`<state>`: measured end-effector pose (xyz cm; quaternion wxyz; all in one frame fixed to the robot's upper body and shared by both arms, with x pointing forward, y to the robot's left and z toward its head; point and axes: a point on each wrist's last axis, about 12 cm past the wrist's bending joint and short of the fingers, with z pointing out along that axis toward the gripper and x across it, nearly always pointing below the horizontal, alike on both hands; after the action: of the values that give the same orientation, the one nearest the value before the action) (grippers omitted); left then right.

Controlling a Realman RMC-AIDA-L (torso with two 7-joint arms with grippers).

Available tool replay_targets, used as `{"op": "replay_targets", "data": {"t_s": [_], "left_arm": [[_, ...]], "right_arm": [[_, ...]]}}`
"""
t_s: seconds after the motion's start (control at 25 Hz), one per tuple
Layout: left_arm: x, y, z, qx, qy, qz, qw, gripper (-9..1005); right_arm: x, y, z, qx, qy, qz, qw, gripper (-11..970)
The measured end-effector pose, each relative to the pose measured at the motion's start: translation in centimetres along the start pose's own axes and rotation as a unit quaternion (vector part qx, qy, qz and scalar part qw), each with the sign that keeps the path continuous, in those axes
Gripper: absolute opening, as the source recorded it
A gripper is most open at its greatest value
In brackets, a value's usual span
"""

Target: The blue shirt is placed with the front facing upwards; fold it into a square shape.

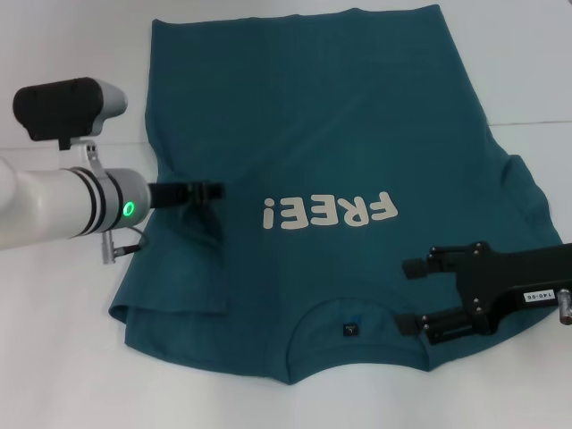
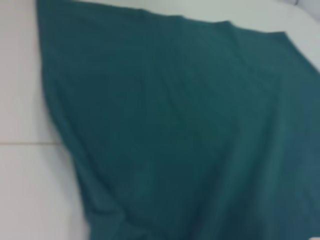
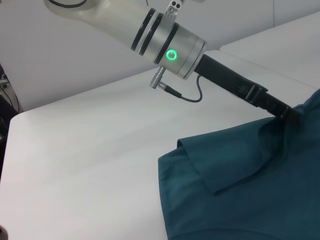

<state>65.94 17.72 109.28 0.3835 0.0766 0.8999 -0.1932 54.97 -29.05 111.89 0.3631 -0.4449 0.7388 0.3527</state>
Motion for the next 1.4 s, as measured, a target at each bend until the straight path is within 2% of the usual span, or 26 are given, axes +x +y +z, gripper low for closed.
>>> {"op": "replay_targets", "data": {"t_s": [0.28,0.4,0.52,0.68,0.72,0.8,0.88,1.0,1.04,1.16,1.24,1.32,1.4], "left_arm": [[-0.9,-1.9,0.6,0.045,-0.037,0.019,0.998,630],[-1.6,-2.4,0.1,0.075,-0.062,0.027,0.995,629],[-2.0,-2.7,-1.1,0.127,-0.082,0.049,0.987,628],[-2.0,-2.8,-4.9,0.232,-0.097,0.131,0.959,636],[-1.6,-2.8,-6.0,0.261,-0.090,0.161,0.948,638],[-0.7,-2.3,-7.4,0.290,-0.074,0.186,0.936,678],[0.2,-1.5,-8.2,0.295,-0.062,0.191,0.934,718],[2.1,0.0,-8.8,0.279,-0.053,0.184,0.941,773],[2.4,0.2,-8.8,0.276,-0.051,0.183,0.942,788],[3.7,0.9,-8.5,0.267,-0.042,0.171,0.947,834],[4.1,1.1,-8.3,0.263,-0.037,0.167,0.949,864],[4.3,1.2,-8.2,0.258,-0.031,0.170,0.951,895],[4.3,1.3,-8.0,0.251,-0.024,0.176,0.951,910]], "right_arm": [[-0.1,0.0,0.0,0.000,0.000,-0.001,1.000,894],[-0.1,0.0,0.0,0.000,0.000,-0.001,1.000,893],[0.0,-0.2,-0.3,0.009,-0.004,0.013,1.000,893],[-0.7,-1.0,-2.6,0.055,-0.020,0.075,0.995,893],[-0.9,-1.2,-3.5,0.071,-0.027,0.094,0.993,892],[-1.3,-1.6,-5.1,0.100,-0.041,0.143,0.984,892],[-1.6,-2.1,-6.8,0.126,-0.040,0.189,0.973,892],[-2.0,-2.5,-8.6,0.171,-0.032,0.250,0.952,892],[-2.1,-2.8,-9.2,0.193,-0.033,0.277,0.941,891],[-1.6,-4.2,-10.7,0.267,-0.055,0.381,0.884,891],[-1.3,-5.1,-11.6,0.311,-0.070,0.423,0.848,891],[-1.2,-5.9,-11.9,0.340,-0.069,0.439,0.829,890],[-1.4,-6.5,-11.6,0.356,-0.058,0.446,0.819,890]]}}
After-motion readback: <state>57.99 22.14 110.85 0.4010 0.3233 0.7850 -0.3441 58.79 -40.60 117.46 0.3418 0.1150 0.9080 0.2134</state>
